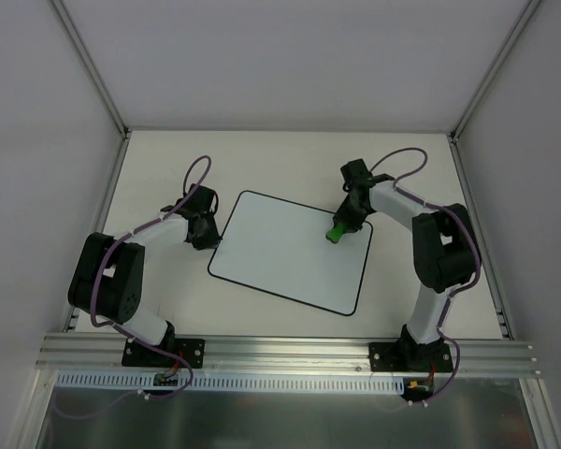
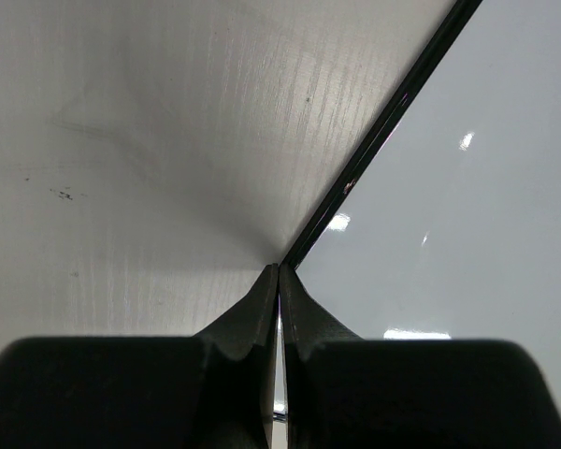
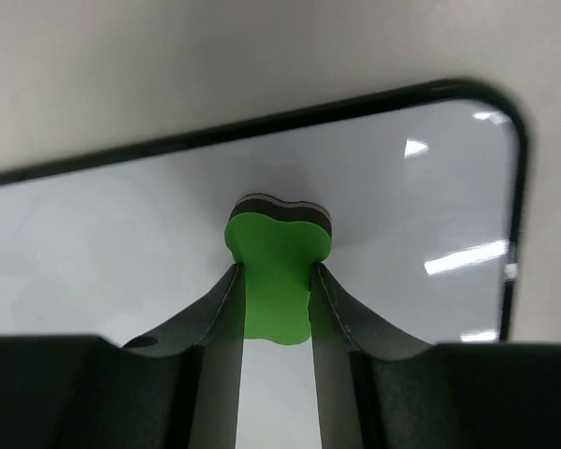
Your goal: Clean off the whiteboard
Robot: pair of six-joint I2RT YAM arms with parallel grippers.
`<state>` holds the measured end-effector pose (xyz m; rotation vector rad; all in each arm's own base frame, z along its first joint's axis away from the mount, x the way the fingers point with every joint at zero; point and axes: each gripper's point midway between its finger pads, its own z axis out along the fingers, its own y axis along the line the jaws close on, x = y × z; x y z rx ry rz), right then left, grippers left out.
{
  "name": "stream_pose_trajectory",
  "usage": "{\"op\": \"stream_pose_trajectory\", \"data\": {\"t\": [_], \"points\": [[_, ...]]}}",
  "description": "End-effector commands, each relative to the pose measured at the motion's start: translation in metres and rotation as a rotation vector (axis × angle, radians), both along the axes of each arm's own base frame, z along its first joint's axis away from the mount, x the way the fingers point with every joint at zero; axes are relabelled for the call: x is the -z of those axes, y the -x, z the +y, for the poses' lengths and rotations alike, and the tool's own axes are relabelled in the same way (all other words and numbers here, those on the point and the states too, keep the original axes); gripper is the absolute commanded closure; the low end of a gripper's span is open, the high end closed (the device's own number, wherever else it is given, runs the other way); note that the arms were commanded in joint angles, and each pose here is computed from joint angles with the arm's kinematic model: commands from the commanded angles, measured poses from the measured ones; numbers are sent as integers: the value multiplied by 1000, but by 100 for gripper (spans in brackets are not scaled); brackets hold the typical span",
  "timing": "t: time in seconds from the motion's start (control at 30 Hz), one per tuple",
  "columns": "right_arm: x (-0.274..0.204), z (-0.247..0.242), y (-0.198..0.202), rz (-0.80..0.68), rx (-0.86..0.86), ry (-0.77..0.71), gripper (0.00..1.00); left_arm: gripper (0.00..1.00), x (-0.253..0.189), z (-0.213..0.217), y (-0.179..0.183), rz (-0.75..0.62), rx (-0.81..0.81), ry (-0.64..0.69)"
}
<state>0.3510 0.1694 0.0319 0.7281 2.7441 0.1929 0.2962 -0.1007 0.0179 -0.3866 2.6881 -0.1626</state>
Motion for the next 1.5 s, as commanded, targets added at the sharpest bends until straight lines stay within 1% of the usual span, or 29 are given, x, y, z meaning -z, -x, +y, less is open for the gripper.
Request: {"op": "stream_pose_trajectory", "data": {"t": [0.0, 0.03, 0.1, 0.27, 0.37, 0.47, 0.53, 0.57, 0.67, 0.8, 0.9, 1.0, 1.03, 1.1, 1.13, 1.2, 1.23, 1.3, 1.33, 1.37, 1.43, 1.47], "points": [[5, -66, 19, 54, 111, 118, 100, 100, 20, 8, 38, 146, 6, -43], [4, -81, 18, 54, 132, 129, 100, 100, 20, 9, 37, 145, 6, -44], [2, -90, 20, 53, 140, 130, 100, 100, 20, 8, 37, 144, 5, -42], [-25, -120, 15, -27, 138, 166, 100, 100, 15, 7, 35, 126, 3, -36], [-42, -146, 13, -76, 191, 187, 100, 100, 12, 6, 33, 116, 3, -30], [-50, -175, 14, -90, 242, 210, 100, 100, 10, 5, 31, 112, 4, -24], [-49, -187, 15, -81, 255, 206, 100, 100, 10, 5, 31, 112, 6, -25], [-49, -201, 14, -76, 288, 204, 100, 100, 9, 5, 30, 110, 4, -24], [-41, -216, 14, -44, 291, 196, 98, 100, 10, 5, 30, 113, 3, -24], [-30, -226, 9, -7, 291, 200, 97, 100, 9, 4, 30, 111, 3, -22], [-17, -228, 8, 26, 291, 191, 93, 100, 8, 4, 30, 109, 2, -21], [-8, -228, 10, 39, 294, 175, 85, 100, 7, 4, 28, 105, 3, -21], [-6, -228, 10, 38, 298, 163, 76, 100, 6, 4, 28, 102, 2, -19], [-2, -229, 13, 50, 301, 161, 72, 100, 6, 3, 28, 103, 3, -16], [-2, -229, 13, 52, 300, 163, 67, 100, 5, 2, 26, 99, 4, -13], [-1, -232, 17, 58, 297, 175, 61, 99, 4, 1, 26, 100, 7, -5], [-2, -232, 17, 52, 295, 179, 51, 98, 3, 0, 26, 99, 8, -2], [-9, -231, 20, 32, 291, 177, 39, 92, 0, -1, 25, 90, 9, 3], [-12, -231, 19, 16, 286, 177, 26, 91, -3, -2, 23, 84, 11, 9], [-16, -229, 21, 6, 281, 169, 20, 87, -6, -3, 22, 74, 13, 14], [-34, -228, 21, -44, 273, 167, 11, 84, -11, -3, 20, 57, 10, 18], [-41, -227, 22, -63, 270, 166, 9, 82, -15, -4, 18, 49, 12, 22]]}}
